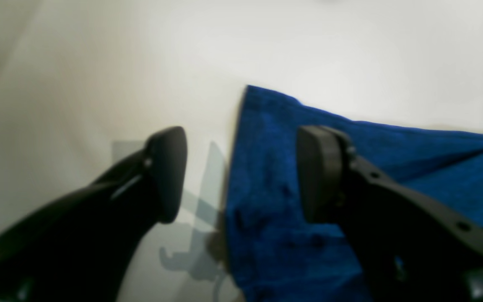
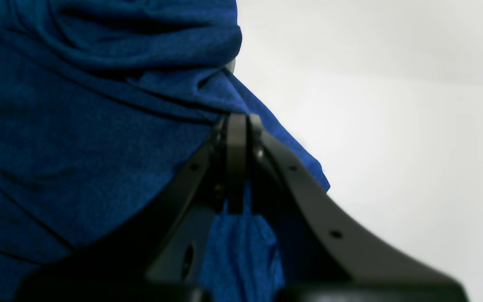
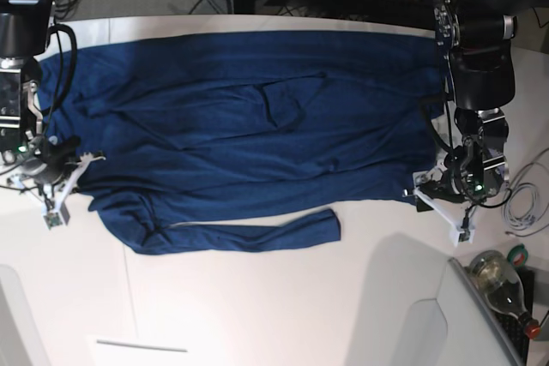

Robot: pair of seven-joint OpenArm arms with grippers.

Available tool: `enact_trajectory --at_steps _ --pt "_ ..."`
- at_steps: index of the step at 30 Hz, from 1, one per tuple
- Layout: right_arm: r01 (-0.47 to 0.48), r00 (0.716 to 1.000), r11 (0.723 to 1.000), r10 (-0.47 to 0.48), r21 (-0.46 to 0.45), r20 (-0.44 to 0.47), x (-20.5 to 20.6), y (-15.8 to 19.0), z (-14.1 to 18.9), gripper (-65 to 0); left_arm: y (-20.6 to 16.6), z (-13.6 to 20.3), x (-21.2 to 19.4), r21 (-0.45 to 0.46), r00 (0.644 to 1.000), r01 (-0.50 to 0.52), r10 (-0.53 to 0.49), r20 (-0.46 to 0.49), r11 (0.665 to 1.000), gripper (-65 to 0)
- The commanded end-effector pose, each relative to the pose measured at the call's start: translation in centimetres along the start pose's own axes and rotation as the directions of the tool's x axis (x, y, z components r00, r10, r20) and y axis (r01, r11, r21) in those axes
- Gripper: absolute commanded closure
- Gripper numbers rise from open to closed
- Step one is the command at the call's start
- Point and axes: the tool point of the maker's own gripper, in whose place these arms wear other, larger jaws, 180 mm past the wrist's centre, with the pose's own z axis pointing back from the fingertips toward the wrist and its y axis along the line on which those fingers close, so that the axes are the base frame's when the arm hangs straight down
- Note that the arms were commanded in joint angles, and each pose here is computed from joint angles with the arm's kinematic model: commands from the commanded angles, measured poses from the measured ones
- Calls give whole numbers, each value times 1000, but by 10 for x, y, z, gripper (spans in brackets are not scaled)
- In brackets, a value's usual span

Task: Layout the t-shirt on the table in an organized manner, then fold the t-shirt properly

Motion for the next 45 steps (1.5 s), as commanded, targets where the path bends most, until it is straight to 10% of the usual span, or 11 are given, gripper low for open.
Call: enact_trajectory --at_steps 1,20,27,45 --pt "-8 998 1000 9 -21 54 20 -12 5 0 6 5 22 13 999 -1 0 51 1000 -423" --pt "-5 999 1000 6 -20 54 20 -12 4 0 -17 -35 0 -26 997 67 -67 -23 997 -421" --pt "-6 999 1000 7 -21 53 20 -13 5 0 -16 -35 -3 -25 997 73 -74 -22 997 0" --pt "-5 992 999 10 -39 123 57 -23 7 0 -25 -2 100 -17 975 105 -99 200 994 0"
